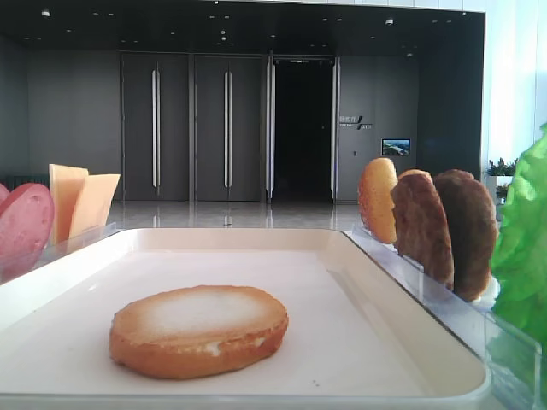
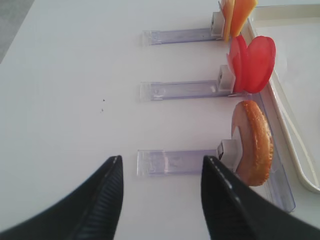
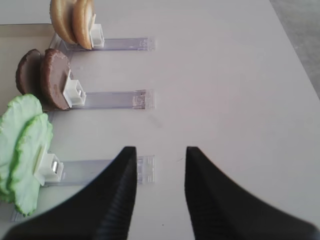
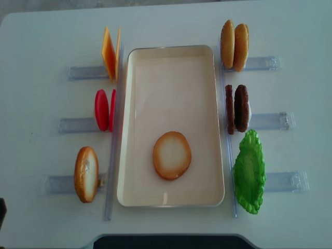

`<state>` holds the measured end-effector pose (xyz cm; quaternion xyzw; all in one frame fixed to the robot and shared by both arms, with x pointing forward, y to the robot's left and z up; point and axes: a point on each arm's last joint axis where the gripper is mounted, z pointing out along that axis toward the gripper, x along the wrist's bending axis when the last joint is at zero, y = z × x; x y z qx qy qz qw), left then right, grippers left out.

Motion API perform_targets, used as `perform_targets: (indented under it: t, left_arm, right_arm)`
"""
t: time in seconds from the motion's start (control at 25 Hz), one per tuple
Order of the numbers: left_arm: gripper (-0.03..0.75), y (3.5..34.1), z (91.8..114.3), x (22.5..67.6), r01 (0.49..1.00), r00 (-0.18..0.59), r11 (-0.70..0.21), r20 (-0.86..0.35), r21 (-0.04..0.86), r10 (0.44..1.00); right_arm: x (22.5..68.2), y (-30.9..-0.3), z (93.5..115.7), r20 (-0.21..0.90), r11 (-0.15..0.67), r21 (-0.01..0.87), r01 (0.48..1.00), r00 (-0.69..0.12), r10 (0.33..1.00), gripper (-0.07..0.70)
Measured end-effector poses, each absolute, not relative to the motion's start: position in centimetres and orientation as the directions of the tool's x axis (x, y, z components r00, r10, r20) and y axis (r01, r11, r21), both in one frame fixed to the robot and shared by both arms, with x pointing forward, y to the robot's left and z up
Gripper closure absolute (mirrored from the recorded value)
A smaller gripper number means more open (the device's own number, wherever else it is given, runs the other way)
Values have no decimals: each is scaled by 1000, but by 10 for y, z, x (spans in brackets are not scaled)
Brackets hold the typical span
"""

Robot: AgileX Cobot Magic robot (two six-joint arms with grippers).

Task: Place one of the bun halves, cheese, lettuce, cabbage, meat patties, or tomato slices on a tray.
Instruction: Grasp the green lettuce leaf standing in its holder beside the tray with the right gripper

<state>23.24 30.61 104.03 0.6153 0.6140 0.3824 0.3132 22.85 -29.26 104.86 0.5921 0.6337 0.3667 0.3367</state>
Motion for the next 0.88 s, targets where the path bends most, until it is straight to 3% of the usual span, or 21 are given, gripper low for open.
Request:
perform_targets:
  t: [0.48, 0.68, 0.88]
  left_arm:
    - [387, 306, 1040, 232, 516, -47, -50, 86, 855, 995]
    - [387, 306, 1040, 232, 516, -47, -50, 86, 855, 995]
    - [388, 306, 1040, 232, 516, -47, -50, 86, 855, 995]
  right_arm:
    - [228, -292, 1050, 8, 30, 859, 511, -73, 997, 397]
    - [245, -292, 1081, 23, 26, 780, 625, -70, 997, 397]
    - [299, -292, 1111, 45, 11, 652, 758, -54, 998, 397]
